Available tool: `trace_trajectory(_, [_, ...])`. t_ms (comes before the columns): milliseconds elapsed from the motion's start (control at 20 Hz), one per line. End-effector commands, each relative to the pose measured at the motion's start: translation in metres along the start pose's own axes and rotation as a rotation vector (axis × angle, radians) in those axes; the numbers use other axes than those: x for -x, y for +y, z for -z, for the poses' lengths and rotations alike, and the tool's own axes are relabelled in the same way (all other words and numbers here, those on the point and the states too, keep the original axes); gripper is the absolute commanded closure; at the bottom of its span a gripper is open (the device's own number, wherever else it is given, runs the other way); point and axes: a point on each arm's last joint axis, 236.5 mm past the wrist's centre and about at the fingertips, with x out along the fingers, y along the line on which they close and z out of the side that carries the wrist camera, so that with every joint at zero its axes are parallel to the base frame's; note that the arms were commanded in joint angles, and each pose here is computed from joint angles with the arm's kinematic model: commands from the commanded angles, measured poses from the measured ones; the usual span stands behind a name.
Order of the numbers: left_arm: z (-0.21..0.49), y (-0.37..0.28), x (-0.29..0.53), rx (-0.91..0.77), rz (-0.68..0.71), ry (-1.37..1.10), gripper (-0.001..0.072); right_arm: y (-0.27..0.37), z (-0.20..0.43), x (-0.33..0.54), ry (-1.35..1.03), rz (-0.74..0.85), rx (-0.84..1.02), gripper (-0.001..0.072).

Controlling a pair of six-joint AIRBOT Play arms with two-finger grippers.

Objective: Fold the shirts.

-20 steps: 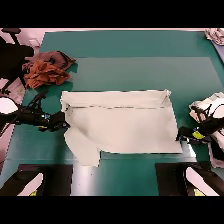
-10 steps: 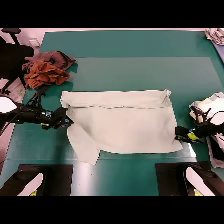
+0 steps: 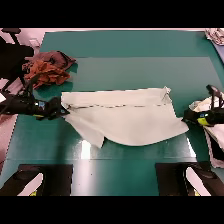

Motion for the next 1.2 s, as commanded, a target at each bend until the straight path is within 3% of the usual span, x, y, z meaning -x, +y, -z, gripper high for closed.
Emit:
trace_trajectory(0, [-0.018, 0.004, 0.018, -0.021, -0.073, -0.068, 0.0672, 0.019, -0.028, 0.021, -0.061, -0.049, 0.014, 0.0686])
trace_trajectory(350, [-0.021, 0.035, 0.023, 0.021, -0.204, -0.084, 0.0672, 0.037, -0.094, 0.042, -0.129, -0.081, 0.027, 0.0685])
trace_trajectory(850, [-0.088, 0.015, 0.034, 0.122, -0.097, -0.381, 0.0673, 0.063, -0.161, 0.018, -0.137, -0.191, -0.002, 0.0685])
trace_trajectory(1150, [-0.112, 0.034, -0.009, 0.195, -0.101, -0.330, 0.0673, 0.080, -0.179, -0.023, -0.052, -0.189, 0.052, 0.0685])
